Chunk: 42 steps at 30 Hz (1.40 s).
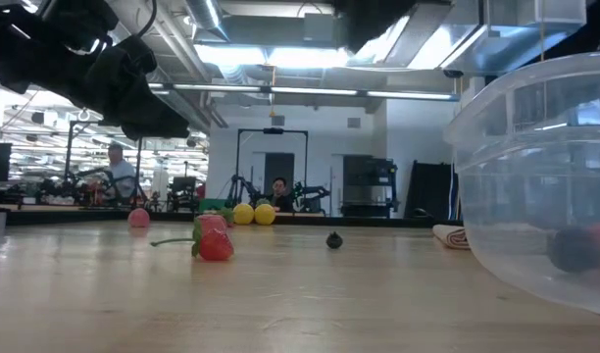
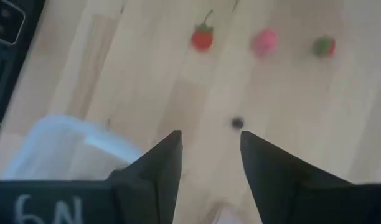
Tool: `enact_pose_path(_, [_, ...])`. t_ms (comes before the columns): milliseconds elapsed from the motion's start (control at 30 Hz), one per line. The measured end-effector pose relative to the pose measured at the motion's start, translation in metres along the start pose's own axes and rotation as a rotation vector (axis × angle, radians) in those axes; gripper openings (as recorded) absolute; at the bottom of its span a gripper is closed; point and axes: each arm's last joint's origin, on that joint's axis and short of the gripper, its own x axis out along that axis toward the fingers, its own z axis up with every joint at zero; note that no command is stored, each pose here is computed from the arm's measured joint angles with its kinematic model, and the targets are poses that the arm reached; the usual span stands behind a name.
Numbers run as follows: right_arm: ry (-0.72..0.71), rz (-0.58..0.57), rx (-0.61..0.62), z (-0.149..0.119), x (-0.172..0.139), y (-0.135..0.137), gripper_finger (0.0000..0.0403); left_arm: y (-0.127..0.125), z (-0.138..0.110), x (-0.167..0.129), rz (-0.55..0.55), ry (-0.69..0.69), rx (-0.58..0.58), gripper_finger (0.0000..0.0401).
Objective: Pick and placing Produce into tupperware
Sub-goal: Put the blueberry into the transparent container
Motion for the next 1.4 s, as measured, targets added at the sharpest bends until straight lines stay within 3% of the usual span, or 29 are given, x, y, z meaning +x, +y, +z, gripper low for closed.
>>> enact_pose_path(167, [-0.147,0.092,-0.114,0.0,0.021,-0.032,0.0165,0.0,0.0,0.0,0.0,0.0,-0.042,0.0165])
enact_pose_path(367, [-0.073,0.169,-0.153,-0.039,0.064,-0.058,0.0165,0.0,0.0,0.0,0.0,0.0,-0.048,0.0165])
enact_pose_path(533, [-0.157,0.25,-0.175,-0.066,0.094,-0.073,0.0165,0.0,0.0,0.0,0.0,0.0,-0.048,0.0165])
enact_pose_path(800, [-0.264,0.328,-0.235,-0.096,0.112,-0.098,0.0165,0.0,0.0,0.0,0.013,-0.003,-0.048,0.0165])
enact_pose_path(1200, [-0.495,0.234,-0.33,-0.122,0.135,-0.102,0.0165,0.0,0.0,0.0,0.013,-0.003,-0.05,0.0165])
enact_pose_path(1400, [-0.539,0.206,-0.343,-0.127,0.138,-0.1,0.0165,0.0,0.0,0.0,0.013,-0.003,-0.051,0.0165])
